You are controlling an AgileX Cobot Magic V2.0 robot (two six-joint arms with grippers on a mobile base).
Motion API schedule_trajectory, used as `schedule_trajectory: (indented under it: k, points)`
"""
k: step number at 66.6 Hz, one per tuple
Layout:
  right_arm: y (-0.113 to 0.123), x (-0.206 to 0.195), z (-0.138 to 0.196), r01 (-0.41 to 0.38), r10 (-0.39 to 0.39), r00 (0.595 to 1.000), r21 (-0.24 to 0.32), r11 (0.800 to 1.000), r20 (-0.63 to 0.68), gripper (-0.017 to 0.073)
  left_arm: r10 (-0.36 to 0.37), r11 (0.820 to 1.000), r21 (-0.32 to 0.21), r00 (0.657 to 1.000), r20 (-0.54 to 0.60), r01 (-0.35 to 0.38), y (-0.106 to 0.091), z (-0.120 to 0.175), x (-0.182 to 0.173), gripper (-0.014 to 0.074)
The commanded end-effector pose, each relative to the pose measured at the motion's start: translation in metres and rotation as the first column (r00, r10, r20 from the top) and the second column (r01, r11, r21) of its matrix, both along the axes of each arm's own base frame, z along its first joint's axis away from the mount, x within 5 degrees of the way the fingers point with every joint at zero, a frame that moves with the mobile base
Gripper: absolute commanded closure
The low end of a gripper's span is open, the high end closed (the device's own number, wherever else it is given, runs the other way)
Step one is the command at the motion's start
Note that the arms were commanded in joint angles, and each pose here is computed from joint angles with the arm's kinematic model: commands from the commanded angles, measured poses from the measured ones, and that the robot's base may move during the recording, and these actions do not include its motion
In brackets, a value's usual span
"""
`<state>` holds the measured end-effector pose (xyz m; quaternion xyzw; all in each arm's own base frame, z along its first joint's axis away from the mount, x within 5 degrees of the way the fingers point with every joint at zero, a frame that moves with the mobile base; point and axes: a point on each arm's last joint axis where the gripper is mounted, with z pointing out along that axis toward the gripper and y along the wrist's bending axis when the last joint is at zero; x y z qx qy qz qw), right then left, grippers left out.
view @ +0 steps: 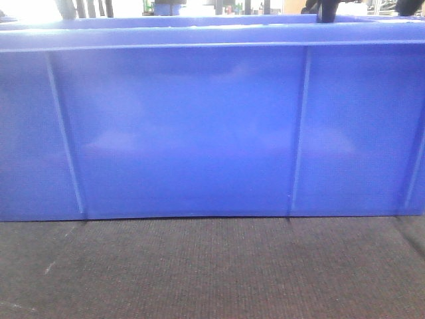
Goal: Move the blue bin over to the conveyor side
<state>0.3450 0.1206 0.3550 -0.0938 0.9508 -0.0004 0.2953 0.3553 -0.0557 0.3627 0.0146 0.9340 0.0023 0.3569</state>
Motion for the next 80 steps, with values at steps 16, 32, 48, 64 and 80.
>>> schedule_trajectory:
  k: [16, 32, 48, 64, 80]
  points:
    - [-0.024, -0.064, 0.085, -0.022, 0.001, 0.972, 0.083, 0.996, 0.234, 0.002, -0.009, 1.0, -0.023, 0.956, 0.294, 0.016, 0.013, 0.088, -0.074, -0.0008]
    - [-0.051, -0.132, 0.105, -0.039, -0.006, 0.934, 0.117, 0.992, 0.358, 0.0482, -0.016, 1.0, -0.006, 0.914, 0.405, 0.021, 0.027, 0.093, -0.14, -0.0006]
    - [-0.076, -0.198, 0.063, -0.079, 0.01, 0.896, 0.138, 0.987, 0.445, 0.0648, -0.038, 0.997, -0.033, 0.862, 0.506, 0.063, 0.035, 0.053, -0.2, 0.0211]
    - [-0.095, -0.251, 0.005, -0.124, 0.018, 0.841, 0.161, 0.979, 0.541, 0.0648, -0.05, 0.996, -0.036, 0.843, 0.535, 0.082, 0.043, -0.008, -0.248, 0.062]
    - [-0.107, -0.29, -0.04, -0.195, 0.0, 0.71, 0.197, 0.961, 0.704, 0.0648, -0.053, 0.993, -0.045, 0.756, 0.652, 0.108, 0.048, -0.038, -0.282, 0.0601]
